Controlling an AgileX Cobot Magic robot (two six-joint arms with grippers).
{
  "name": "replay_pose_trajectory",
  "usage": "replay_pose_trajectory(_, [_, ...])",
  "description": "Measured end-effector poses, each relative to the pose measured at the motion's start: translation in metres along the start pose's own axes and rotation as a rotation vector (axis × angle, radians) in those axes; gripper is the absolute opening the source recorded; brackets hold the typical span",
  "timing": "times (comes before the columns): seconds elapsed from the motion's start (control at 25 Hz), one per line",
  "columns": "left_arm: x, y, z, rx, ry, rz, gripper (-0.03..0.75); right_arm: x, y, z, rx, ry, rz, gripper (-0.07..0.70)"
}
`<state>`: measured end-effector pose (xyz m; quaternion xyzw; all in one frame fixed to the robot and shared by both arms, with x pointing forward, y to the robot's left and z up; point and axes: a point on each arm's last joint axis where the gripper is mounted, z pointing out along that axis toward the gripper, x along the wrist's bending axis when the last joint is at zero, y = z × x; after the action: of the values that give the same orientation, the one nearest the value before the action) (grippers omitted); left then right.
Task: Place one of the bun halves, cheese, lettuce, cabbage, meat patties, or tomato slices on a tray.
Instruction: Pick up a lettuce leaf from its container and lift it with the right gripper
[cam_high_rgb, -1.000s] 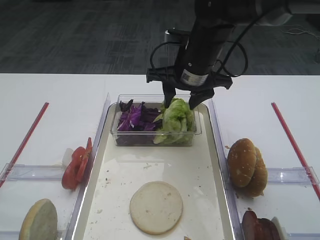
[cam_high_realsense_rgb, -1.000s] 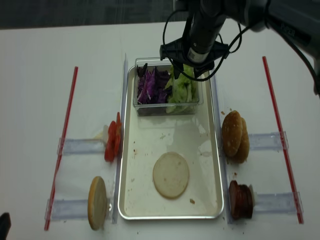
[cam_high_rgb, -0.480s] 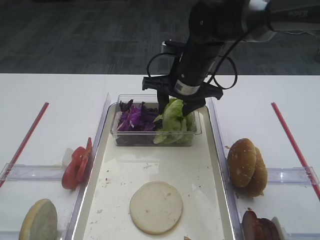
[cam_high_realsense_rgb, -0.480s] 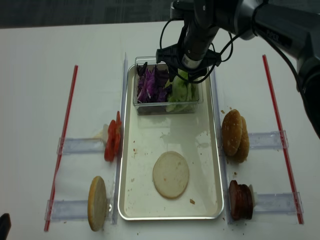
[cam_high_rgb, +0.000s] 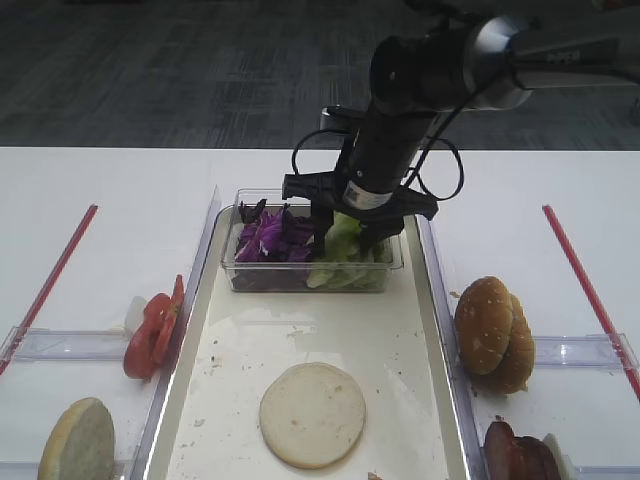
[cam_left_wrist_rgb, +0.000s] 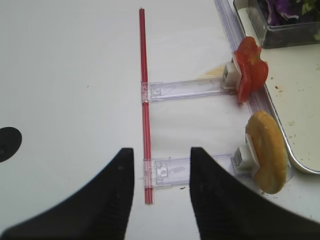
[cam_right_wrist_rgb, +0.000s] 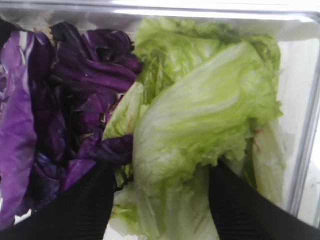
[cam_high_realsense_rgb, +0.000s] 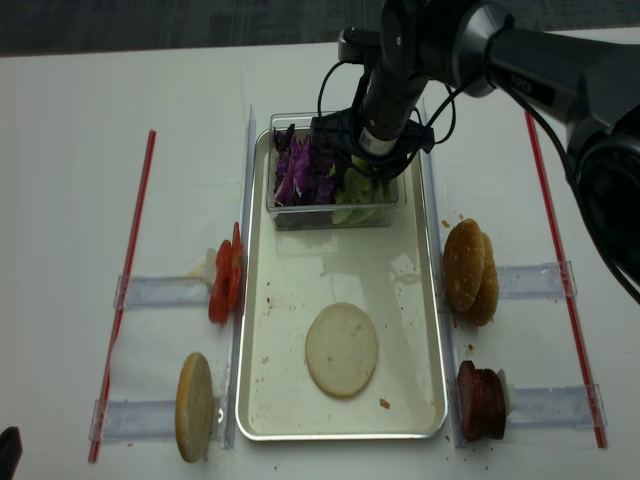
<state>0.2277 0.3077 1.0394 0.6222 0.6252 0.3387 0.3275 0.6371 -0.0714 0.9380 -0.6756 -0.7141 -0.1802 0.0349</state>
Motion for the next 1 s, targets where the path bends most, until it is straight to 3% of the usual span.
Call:
replay_pose_trajectory(0.2, [0.0000, 0.0000, 0.0000, 0.000, 0.000, 0.000, 0.284, -0.0017, -0.0010, 0.0067, 0.014, -0.005, 0.004, 0.384])
replay_pose_trajectory(0.8, [0.0000, 0.0000, 0.0000, 0.000, 0.000, 0.000, 0.284, -0.0027, -0.0036, 0.0074, 0.043, -0.014, -0.006, 0.076])
replay_pose_trajectory(1.0, [0.0000, 0.0000, 0.0000, 0.000, 0.000, 0.000, 0.284, -0.0027, -0.0046, 0.0070, 0.056, -0.016, -0.010, 0.045])
